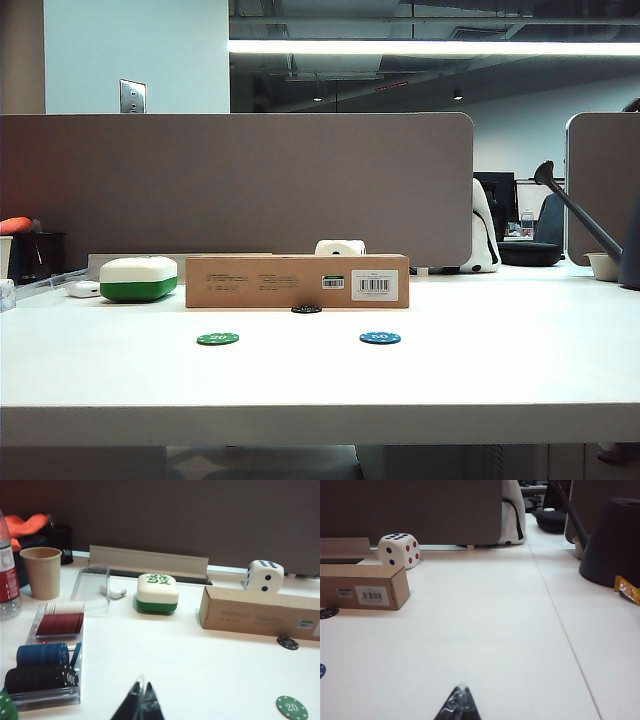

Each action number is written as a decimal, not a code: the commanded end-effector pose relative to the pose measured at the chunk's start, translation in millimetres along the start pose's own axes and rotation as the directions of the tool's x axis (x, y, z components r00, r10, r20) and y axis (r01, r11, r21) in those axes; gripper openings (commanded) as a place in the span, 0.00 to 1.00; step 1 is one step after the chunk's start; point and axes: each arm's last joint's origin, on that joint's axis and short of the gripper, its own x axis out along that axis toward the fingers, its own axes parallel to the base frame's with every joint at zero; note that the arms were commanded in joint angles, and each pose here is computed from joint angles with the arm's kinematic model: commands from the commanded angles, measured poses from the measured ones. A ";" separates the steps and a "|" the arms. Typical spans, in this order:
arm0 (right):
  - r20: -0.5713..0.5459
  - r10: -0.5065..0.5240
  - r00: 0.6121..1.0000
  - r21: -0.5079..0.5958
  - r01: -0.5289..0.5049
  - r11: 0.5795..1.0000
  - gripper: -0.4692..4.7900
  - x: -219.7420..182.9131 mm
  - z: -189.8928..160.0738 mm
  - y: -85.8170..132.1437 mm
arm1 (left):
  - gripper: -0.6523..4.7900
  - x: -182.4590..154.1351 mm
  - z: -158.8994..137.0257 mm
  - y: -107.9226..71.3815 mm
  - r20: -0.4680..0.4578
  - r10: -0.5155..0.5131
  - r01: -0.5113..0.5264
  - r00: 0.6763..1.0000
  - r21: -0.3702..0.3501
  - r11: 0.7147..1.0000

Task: Push the chip with the highest value in the row forward next to the rectangular box.

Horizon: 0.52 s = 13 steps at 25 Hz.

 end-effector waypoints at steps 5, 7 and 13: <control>0.007 -0.001 1.000 -0.003 0.001 1.000 0.08 0.2 -0.6 0.0 | 0.11 -0.2 -0.7 0.0 -0.019 0.004 -0.004 1.000 0.002 1.000; 0.007 -0.001 1.000 -0.004 0.001 1.000 0.08 0.2 -0.6 0.0 | 0.11 -0.2 -0.7 0.0 -0.019 0.004 -0.004 1.000 0.004 1.000; 0.007 -0.001 1.000 -0.004 0.001 1.000 0.08 0.2 -0.6 0.0 | 0.11 -0.2 -0.7 0.0 -0.019 0.005 -0.003 1.000 0.090 0.996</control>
